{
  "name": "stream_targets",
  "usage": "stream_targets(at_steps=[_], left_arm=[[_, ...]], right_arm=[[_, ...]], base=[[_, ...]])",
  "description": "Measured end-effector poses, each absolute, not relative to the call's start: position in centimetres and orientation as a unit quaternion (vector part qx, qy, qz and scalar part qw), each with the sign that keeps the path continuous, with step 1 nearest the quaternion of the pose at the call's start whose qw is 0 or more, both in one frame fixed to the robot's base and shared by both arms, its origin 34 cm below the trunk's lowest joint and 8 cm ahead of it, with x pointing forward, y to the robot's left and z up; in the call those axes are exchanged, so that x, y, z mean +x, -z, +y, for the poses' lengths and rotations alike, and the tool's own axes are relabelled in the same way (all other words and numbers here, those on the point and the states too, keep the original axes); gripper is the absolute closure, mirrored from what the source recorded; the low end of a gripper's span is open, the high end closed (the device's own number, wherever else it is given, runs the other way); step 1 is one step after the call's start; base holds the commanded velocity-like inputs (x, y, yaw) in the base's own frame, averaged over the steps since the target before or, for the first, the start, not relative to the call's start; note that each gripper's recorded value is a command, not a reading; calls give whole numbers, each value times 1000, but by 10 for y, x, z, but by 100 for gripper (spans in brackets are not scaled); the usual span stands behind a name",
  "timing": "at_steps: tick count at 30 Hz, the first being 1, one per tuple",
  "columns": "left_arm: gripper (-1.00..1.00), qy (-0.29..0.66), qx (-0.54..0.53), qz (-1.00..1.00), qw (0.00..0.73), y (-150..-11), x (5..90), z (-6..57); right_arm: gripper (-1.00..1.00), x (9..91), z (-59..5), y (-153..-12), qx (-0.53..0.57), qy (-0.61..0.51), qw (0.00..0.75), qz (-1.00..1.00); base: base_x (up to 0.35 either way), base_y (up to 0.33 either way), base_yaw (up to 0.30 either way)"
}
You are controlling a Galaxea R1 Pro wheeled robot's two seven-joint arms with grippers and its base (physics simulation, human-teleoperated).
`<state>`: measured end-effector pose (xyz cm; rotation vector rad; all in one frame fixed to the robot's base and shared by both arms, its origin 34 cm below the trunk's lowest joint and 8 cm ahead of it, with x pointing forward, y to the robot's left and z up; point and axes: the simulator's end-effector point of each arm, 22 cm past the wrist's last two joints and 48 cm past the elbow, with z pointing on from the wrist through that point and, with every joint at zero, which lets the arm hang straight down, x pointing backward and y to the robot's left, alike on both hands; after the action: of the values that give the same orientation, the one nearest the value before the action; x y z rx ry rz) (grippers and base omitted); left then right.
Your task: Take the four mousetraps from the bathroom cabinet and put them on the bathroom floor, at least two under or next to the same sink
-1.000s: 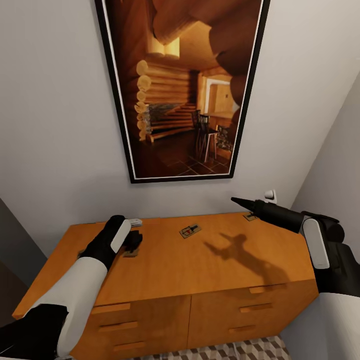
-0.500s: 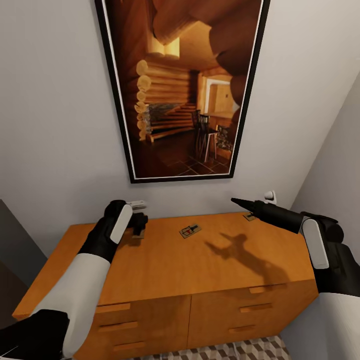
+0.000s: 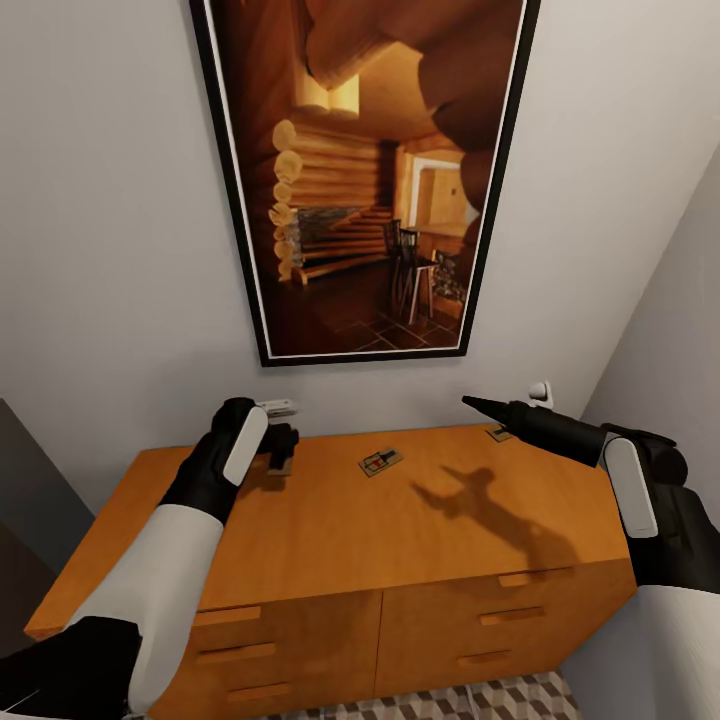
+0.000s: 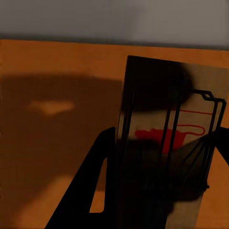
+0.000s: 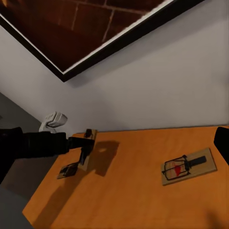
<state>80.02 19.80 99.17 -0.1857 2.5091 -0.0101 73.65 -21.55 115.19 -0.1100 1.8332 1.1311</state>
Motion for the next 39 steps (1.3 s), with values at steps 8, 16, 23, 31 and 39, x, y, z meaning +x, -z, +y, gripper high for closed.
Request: stream_targets(at_steps=[8, 16, 23, 31, 39], left_arm=[[100, -2, -57, 948, 312, -993, 801, 192], [100, 0, -55, 949, 310, -998, 798, 189], [100, -4, -53, 950, 309, -1002, 795, 191], [100, -5, -50, 951, 305, -1006, 791, 189], [100, -13, -49, 963, 265, -979, 774, 192]], right_arm=[[-100, 737, -216, -1152, -45, -462, 473, 749], [-100, 738, -219, -1154, -38, -450, 474, 756], [-100, 742, -224, -1153, -26, -429, 476, 768], [-100, 742, -228, -1153, -21, -412, 475, 777], [-100, 739, -229, -1158, -20, -411, 474, 778]], base=[[0, 0, 0], [0, 0, 0], [0, 0, 0], [0, 0, 0], [0, 0, 0]])
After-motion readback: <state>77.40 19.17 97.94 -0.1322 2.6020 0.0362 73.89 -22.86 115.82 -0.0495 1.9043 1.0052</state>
